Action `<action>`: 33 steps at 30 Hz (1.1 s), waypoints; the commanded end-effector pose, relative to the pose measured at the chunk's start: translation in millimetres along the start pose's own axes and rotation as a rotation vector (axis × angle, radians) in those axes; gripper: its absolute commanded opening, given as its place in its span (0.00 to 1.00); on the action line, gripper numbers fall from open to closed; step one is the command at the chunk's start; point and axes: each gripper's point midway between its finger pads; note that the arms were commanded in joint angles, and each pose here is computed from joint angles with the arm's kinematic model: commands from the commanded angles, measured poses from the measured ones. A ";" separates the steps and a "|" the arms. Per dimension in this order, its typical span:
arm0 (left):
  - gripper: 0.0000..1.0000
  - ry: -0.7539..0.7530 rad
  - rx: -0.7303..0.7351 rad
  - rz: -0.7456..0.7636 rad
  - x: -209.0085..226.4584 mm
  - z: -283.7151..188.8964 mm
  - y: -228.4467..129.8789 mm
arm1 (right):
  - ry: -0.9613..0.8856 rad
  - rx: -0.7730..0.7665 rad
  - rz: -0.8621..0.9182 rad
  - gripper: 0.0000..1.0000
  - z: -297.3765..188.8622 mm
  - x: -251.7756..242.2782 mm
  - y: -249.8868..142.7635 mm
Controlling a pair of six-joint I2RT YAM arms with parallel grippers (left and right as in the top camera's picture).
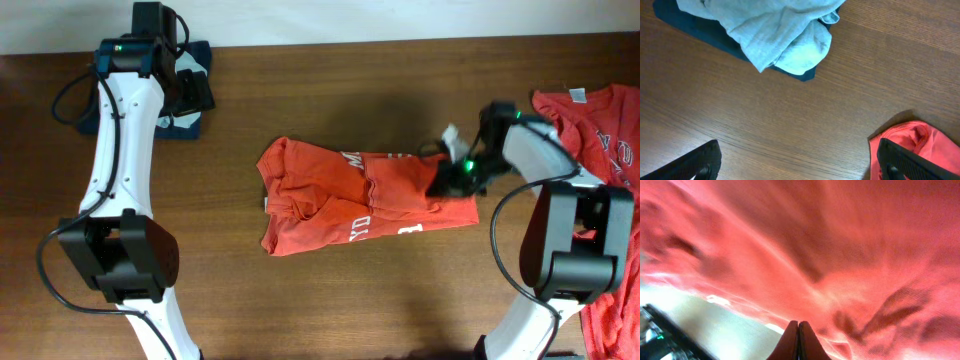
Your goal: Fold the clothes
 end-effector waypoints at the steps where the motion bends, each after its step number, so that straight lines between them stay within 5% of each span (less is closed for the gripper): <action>1: 0.99 0.014 0.000 0.001 1.8 2.4 0.7 | 0.083 -0.137 -0.111 0.04 -38.7 46.1 45.9; 11: 0.99 0.014 0.000 0.001 1.8 2.4 0.7 | 0.093 -0.170 -0.175 0.04 19.0 93.9 71.9; 22: 0.99 0.014 0.000 0.001 1.8 2.4 0.7 | -0.029 -0.151 -0.126 0.04 90.1 91.1 85.3; 27: 0.99 0.014 0.000 0.001 1.8 2.4 0.7 | 0.076 -0.221 -0.203 0.04 50.2 118.4 105.8; 33: 0.99 0.014 0.000 0.001 1.8 2.4 0.7 | 0.114 -0.359 -0.252 0.08 -78.3 132.3 121.7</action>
Point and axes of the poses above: each gripper's point midway between its finger pads, its own z axis out along the fingers, its own x axis along the line the jaws close on, y = z × x, and after that the axes turned 4 degrees about z, right-handed
